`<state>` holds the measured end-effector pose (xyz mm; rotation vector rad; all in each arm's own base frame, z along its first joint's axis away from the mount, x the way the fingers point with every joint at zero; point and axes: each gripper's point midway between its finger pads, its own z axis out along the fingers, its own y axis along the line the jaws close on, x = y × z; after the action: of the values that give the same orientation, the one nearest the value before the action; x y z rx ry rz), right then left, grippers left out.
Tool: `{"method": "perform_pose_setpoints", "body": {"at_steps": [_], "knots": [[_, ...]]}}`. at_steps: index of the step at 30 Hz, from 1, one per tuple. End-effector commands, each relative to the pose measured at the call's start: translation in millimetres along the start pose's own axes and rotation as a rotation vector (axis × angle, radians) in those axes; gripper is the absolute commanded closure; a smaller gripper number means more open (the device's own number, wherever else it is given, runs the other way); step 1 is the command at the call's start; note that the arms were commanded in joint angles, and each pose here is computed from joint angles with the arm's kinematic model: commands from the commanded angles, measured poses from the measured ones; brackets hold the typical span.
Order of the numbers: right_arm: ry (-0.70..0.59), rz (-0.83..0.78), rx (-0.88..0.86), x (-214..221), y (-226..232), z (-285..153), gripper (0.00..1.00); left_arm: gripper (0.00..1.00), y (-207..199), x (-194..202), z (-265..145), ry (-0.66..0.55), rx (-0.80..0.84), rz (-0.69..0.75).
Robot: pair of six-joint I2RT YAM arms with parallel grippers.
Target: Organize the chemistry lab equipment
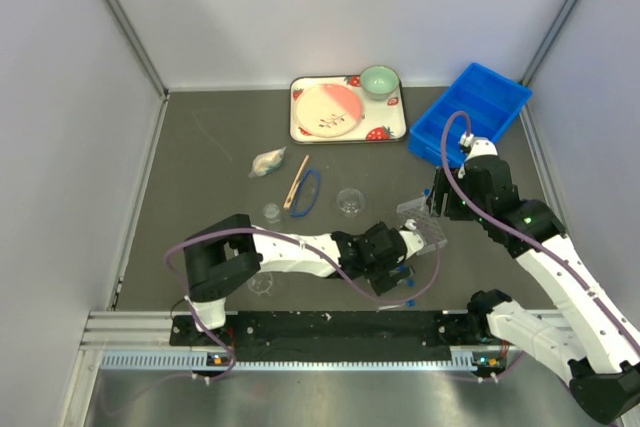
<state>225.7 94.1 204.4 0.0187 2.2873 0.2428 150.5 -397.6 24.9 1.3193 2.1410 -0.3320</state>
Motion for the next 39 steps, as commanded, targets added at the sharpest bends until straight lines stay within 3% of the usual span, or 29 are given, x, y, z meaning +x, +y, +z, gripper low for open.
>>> {"method": "perform_pose_setpoints", "body": {"at_steps": [1,18,28,39], "knots": [[-0.033,-0.007,-0.033,-7,8,0,0.33,0.04,22,20,1,0.049,-0.073,-0.013],[-0.032,-0.005,-0.051,-10,13,3,0.33,0.05,38,32,0,0.072,-0.09,-0.042],[-0.029,-0.005,-0.056,-7,13,3,0.33,0.06,26,-4,-23,0.014,-0.036,-0.014],[-0.039,-0.001,-0.064,-8,12,-3,0.33,0.07,-13,-38,-43,-0.053,0.035,0.077]]}}
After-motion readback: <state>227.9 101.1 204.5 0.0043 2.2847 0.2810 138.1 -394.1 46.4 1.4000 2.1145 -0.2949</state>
